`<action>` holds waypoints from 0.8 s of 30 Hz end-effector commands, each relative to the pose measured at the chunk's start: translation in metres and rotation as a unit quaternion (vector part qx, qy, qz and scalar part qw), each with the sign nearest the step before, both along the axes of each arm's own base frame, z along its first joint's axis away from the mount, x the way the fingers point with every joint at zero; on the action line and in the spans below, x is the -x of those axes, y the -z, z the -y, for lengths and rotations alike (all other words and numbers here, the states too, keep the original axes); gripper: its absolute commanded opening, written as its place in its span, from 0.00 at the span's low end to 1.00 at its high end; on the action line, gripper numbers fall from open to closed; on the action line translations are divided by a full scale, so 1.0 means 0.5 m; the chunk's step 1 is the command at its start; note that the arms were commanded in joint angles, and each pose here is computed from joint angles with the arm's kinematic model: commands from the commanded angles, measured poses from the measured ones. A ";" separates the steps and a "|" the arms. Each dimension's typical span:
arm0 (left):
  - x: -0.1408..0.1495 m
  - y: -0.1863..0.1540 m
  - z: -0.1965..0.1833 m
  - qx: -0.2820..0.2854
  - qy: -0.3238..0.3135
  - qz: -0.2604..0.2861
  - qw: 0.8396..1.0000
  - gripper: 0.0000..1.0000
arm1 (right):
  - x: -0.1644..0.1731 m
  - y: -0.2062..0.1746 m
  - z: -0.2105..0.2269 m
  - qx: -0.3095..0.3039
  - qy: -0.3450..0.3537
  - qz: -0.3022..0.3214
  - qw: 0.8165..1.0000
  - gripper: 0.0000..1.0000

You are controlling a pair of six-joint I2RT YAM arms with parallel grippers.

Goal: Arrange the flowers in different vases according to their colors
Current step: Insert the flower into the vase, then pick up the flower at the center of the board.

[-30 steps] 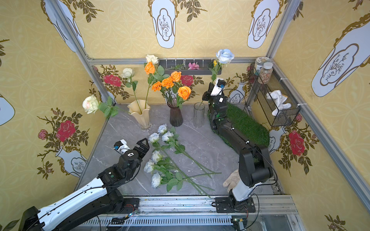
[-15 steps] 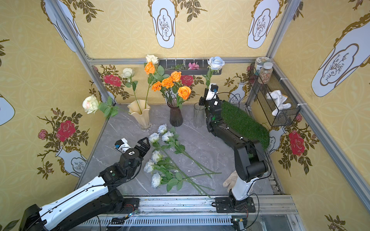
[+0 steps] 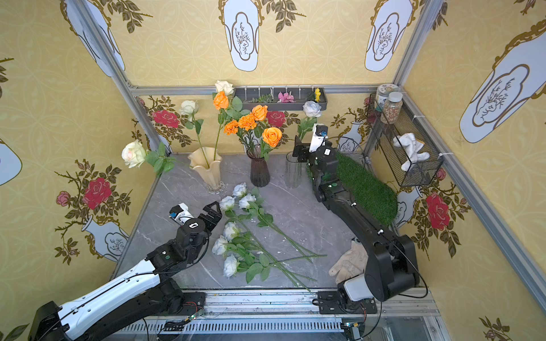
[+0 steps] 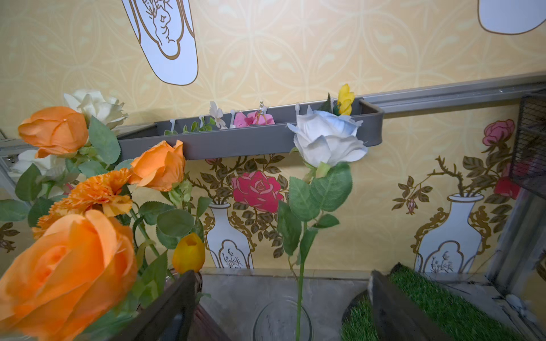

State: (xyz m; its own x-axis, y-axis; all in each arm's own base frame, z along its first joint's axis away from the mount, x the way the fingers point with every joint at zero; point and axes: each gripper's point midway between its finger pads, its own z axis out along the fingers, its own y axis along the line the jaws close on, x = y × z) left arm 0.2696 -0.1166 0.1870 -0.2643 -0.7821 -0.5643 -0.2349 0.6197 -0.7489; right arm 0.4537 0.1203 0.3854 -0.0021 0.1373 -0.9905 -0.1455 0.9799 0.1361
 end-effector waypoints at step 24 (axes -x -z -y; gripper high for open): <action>0.030 -0.001 0.020 0.011 0.071 -0.015 0.997 1.00 | 0.507 0.397 -0.237 0.027 -0.075 -0.477 0.875 0.80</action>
State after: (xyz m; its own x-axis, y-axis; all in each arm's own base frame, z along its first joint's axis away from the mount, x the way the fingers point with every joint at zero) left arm 0.2569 -0.1204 0.1897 -0.3407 -0.7833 -0.5200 -0.1823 0.5976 -0.7808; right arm 0.2062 0.2411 0.1963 -0.8501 -0.0707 -0.5218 -0.2305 0.9410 0.2480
